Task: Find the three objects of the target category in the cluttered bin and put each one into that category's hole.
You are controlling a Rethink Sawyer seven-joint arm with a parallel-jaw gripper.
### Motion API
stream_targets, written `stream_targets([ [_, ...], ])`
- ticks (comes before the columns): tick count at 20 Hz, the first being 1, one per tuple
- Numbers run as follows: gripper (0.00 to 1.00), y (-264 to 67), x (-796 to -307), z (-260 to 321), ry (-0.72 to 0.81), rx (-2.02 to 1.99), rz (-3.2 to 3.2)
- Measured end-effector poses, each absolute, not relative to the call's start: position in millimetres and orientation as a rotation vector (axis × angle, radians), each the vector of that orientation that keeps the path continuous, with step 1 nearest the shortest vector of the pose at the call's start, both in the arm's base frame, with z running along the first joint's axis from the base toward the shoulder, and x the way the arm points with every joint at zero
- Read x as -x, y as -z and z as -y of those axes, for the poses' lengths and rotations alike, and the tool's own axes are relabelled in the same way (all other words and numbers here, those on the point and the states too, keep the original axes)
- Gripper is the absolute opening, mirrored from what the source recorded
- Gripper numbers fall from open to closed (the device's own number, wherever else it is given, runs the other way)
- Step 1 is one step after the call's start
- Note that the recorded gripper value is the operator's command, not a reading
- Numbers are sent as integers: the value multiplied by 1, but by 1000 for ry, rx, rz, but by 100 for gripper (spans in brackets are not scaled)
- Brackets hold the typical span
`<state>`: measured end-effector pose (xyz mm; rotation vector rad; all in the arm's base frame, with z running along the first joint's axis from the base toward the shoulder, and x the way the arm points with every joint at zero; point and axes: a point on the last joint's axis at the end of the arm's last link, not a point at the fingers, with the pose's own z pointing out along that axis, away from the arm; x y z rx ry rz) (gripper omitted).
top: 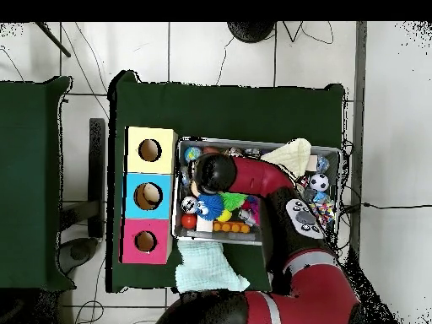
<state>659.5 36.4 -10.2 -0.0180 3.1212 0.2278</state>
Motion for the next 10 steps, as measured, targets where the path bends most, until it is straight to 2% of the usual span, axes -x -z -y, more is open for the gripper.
stream_targets([
  [2, 0, 10, -659, -39, -235, 23, -3121],
  [3, 100, 10, -658, -44, -248, 29, -3122],
  [10, 100, 12, -653, -54, -285, 36, -3142],
])
